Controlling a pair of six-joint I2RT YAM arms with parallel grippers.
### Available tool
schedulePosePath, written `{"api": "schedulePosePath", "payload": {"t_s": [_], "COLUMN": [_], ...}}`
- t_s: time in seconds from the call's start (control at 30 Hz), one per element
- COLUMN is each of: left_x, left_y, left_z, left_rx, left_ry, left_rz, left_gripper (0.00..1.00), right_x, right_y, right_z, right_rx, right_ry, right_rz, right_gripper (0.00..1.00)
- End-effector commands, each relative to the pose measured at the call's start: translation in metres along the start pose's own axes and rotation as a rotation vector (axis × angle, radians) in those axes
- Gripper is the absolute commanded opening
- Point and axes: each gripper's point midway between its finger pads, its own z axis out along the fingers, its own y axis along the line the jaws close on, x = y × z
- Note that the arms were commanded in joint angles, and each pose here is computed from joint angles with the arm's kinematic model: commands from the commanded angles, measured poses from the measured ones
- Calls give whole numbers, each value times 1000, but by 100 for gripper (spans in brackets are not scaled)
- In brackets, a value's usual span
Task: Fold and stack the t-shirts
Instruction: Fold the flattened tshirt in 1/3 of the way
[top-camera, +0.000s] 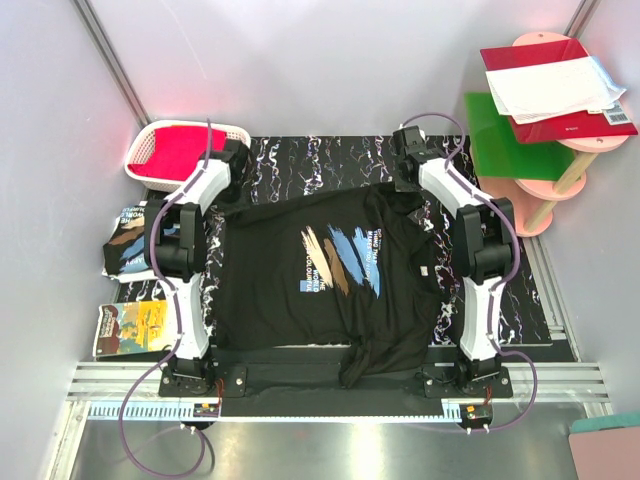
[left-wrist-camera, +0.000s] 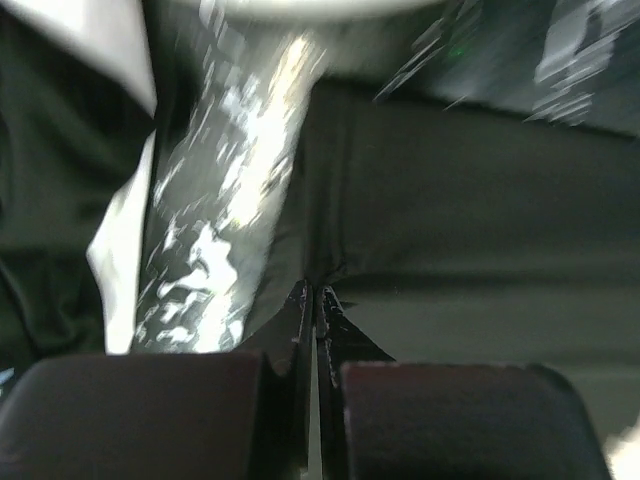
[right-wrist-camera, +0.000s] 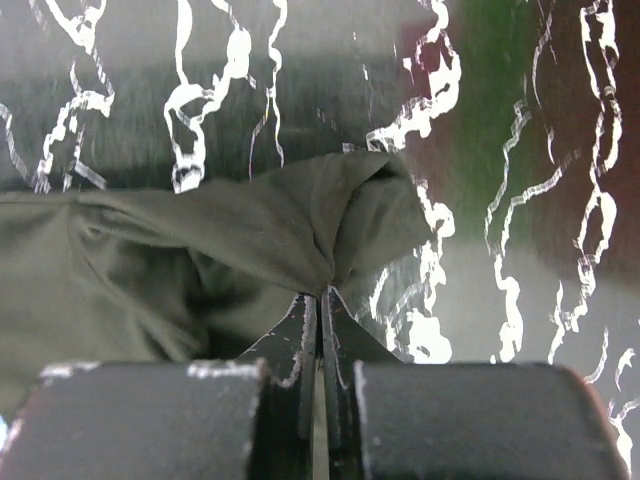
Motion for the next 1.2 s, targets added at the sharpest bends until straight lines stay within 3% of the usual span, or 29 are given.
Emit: {"api": "schedulePosePath", "payload": {"t_s": [0.0, 0.33, 0.43, 0.7, 1.0, 1.07, 1.17], "left_x": [-12, -1, 6, 33, 50, 54, 60], "left_y": [28, 43, 45, 65, 62, 56, 53], "left_z": [-34, -38, -36, -22, -8, -4, -1], "left_rx": [-66, -81, -88, -157, -145, -125, -109], "left_ry": [-120, -115, -100, -22, 60, 81, 101], "left_rz": [-60, -106, -93, -68, -45, -27, -11], "left_gripper": [0, 0, 0, 0, 0, 8, 56], "right_x": [-46, -56, -36, 47, 92, 100, 110], "right_y": [-5, -23, -30, -44, -45, -46, -45], "right_z": [-66, -138, -136, -110, -98, -96, -92], "right_rx": [-65, -84, -53, 70, 87, 90, 91], "right_ry": [-164, -268, -218, 67, 175, 196, 227], "right_rz": [67, 102, 105, 143, 145, 139, 131], "right_gripper": [0, 0, 0, 0, 0, 0, 0]}}
